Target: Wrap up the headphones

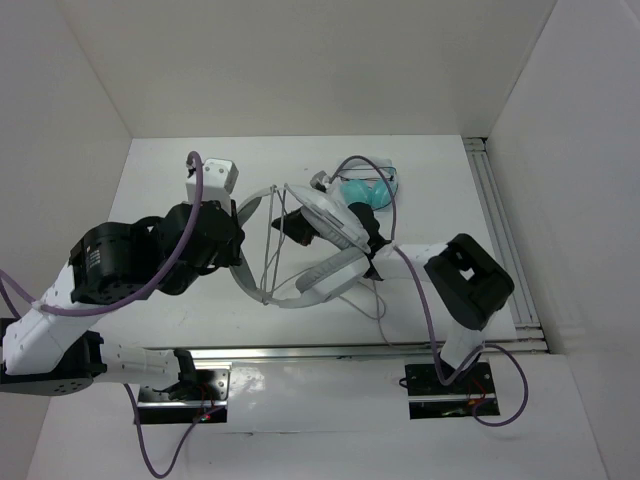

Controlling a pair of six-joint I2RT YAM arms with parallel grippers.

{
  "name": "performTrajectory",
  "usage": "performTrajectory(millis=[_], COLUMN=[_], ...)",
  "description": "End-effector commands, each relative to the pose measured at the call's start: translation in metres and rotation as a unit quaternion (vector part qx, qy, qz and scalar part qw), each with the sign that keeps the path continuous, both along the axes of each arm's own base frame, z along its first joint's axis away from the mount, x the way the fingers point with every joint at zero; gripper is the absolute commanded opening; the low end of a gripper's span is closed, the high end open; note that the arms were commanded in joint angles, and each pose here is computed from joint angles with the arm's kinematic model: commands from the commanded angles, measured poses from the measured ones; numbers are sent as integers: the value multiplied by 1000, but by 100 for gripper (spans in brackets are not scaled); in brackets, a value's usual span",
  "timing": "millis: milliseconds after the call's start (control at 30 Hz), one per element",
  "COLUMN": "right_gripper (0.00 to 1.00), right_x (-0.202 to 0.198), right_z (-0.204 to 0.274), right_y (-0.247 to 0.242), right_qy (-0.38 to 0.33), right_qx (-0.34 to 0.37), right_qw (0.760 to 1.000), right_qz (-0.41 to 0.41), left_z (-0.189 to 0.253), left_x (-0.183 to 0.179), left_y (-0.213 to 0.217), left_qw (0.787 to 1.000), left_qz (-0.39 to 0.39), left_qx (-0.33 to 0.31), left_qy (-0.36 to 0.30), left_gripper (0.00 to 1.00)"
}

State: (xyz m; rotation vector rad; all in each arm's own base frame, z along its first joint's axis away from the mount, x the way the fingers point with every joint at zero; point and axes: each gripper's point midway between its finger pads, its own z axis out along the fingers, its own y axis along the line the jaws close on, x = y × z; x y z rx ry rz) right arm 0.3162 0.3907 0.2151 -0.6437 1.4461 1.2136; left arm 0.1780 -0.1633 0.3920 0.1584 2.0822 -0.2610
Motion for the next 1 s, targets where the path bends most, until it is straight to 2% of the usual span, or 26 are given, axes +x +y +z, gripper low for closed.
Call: performTrajectory(millis=[0,133,233,467,567,667,700,767,833,967], right_gripper=[18,25,26,26,34,35,40,46,61,61], right_x=[-1,-22,-32,-25,-26,-43,-54,-59,-56,-40], right_z=[-27,-55,-72,-92,-86,-79,-62,-75,-79,-86], right_y=[11,33,53,60,53,43,44,33,28,31], right_qy=[42,64,66,78,70,37,-4,-10,-14,-15], right_qx=[29,16,-11,-26,-42,-83,-90,-127,-146,-163], right_qw=[998,996,995,996,996,996,996,992,988,985], right_qz=[27,66,73,44,33,15,16,-17,-37,-55], left_z=[77,78,78,82,86,87,89,90,92,96], left_x=[11,15,23,60,65,69,68,67,65,59], left_y=[6,18,18,14,25,37,41,45,49,53], left_qw=[974,973,974,976,975,973,973,973,973,972], left_qz=[73,103,113,115,132,149,148,147,142,137], left_qx=[-201,-190,-174,-167,-160,-156,-154,-154,-157,-168], left_qy=[-74,-85,-88,-82,-84,-87,-89,-91,-91,-93], left_gripper=[0,0,0,0,0,0,0,0,0,0])
